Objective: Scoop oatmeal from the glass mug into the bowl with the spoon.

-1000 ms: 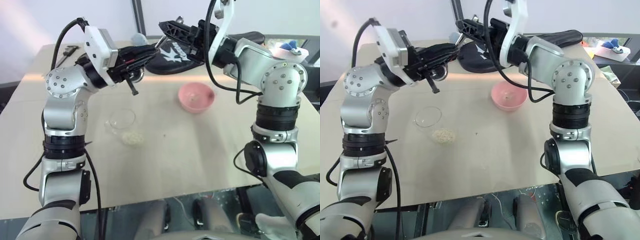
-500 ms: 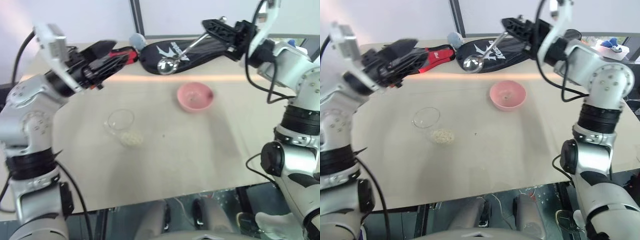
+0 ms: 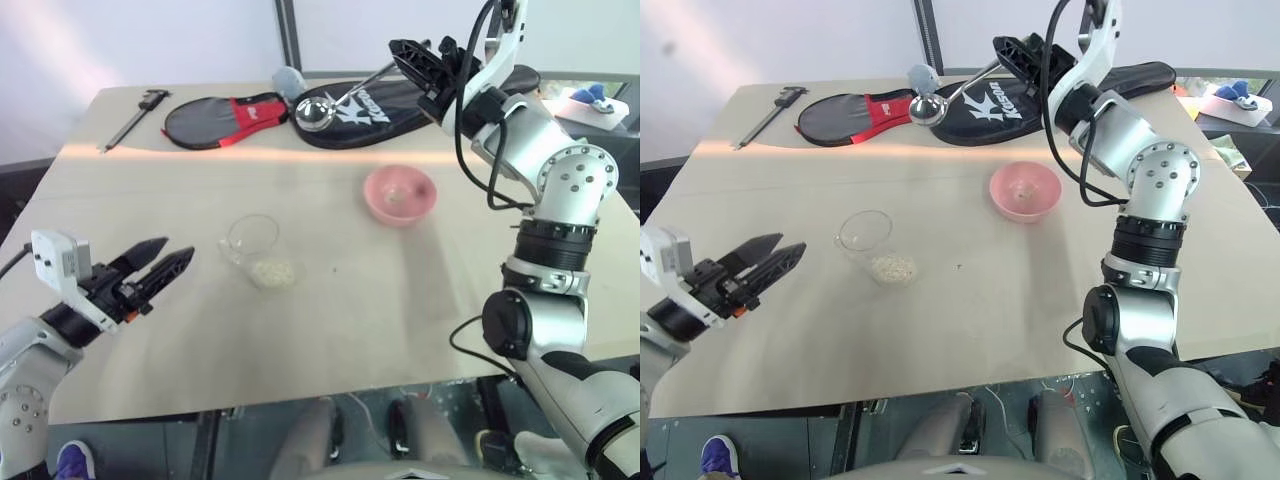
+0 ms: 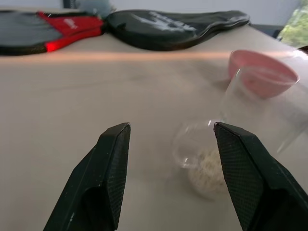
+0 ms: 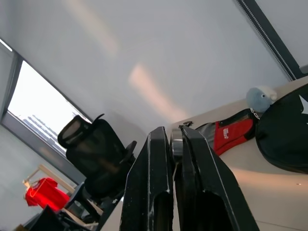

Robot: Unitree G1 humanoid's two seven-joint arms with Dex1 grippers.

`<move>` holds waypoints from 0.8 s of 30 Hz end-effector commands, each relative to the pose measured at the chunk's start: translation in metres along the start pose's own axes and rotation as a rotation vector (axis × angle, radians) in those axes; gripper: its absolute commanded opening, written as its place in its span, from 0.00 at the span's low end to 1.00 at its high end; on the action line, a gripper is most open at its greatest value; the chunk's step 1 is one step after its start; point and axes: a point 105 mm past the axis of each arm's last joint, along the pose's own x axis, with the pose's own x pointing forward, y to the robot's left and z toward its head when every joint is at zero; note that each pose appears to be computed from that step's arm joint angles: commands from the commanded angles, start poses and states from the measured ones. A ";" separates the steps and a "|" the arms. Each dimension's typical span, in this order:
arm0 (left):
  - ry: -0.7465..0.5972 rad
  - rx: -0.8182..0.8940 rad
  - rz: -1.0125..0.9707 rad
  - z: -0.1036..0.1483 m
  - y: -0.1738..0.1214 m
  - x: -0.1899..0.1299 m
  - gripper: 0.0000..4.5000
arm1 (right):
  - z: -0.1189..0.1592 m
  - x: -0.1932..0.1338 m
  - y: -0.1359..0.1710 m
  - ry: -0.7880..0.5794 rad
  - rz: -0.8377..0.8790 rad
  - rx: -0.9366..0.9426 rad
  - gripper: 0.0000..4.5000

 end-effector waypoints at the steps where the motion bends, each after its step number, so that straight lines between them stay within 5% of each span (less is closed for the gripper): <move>1: 0.003 0.081 -0.003 -0.009 0.000 0.008 0.64 | 0.017 -0.004 0.017 -0.067 0.056 -0.031 0.00; 12: -0.017 0.252 -0.087 -0.016 -0.005 0.061 0.64 | 0.026 -0.014 0.020 -0.108 0.038 -0.047 0.00; 18: -0.030 0.266 -0.120 -0.019 -0.011 0.075 0.05 | 0.026 -0.019 0.019 -0.114 0.020 -0.056 0.00; 24: -0.077 0.207 -0.090 -0.012 -0.012 0.079 0.02 | 0.019 -0.022 0.023 -0.078 0.036 -0.108 0.00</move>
